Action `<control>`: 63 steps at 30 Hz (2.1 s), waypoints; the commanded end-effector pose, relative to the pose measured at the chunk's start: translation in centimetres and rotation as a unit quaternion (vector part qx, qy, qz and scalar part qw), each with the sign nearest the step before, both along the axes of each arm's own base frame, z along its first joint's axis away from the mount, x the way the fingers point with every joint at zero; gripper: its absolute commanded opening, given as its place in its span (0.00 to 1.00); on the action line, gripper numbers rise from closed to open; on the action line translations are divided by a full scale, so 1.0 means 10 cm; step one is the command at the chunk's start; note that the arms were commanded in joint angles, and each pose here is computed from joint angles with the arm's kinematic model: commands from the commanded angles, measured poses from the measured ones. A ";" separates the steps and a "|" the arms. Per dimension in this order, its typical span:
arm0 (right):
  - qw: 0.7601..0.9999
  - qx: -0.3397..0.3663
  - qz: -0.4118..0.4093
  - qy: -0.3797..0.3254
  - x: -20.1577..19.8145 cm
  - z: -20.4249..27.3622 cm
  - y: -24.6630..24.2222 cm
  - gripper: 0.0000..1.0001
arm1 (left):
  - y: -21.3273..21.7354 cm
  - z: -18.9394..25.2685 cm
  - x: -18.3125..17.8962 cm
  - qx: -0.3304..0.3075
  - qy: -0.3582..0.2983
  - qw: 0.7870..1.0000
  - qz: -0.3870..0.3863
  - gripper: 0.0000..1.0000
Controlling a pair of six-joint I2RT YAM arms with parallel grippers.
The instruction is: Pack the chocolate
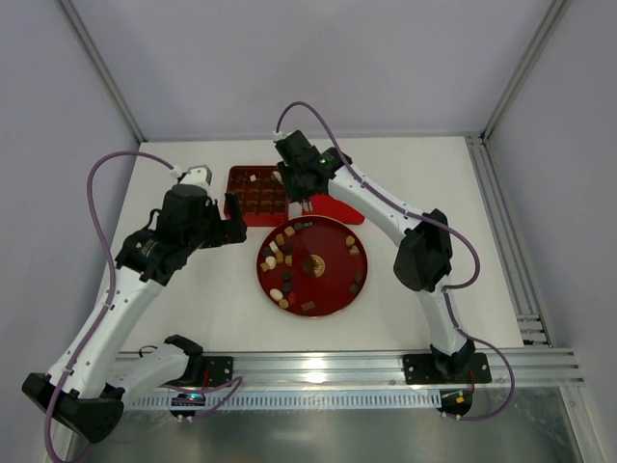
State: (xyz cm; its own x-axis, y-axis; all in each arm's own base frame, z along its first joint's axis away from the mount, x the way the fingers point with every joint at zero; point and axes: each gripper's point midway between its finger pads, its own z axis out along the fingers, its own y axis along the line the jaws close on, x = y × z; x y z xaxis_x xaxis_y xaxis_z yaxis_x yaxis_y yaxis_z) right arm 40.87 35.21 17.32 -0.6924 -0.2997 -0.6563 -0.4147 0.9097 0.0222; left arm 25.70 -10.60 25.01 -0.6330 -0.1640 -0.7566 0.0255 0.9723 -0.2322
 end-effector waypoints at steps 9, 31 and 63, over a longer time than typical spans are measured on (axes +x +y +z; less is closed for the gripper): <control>0.998 0.020 -0.016 -0.052 0.25 0.28 0.01 0.36 | 0.00 0.20 0.02 -0.006 -0.025 1.000 -0.004 1.00; 0.999 0.014 -0.015 -0.044 0.30 0.12 0.05 0.43 | 0.00 0.19 0.02 -0.004 -0.022 1.000 -0.003 1.00; 0.999 0.044 0.020 0.020 -2.17 0.49 -0.63 0.43 | 0.06 0.35 0.03 -0.013 -0.041 0.999 0.020 1.00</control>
State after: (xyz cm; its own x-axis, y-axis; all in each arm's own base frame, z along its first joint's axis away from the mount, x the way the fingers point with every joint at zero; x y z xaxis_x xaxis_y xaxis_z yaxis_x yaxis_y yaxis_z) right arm 22.23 30.42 24.36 -0.6432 -0.3022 -0.7035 -0.5033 0.8593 0.0910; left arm 25.87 -10.33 26.30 -0.6114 -0.1774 -0.7712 0.0136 0.9720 -0.2344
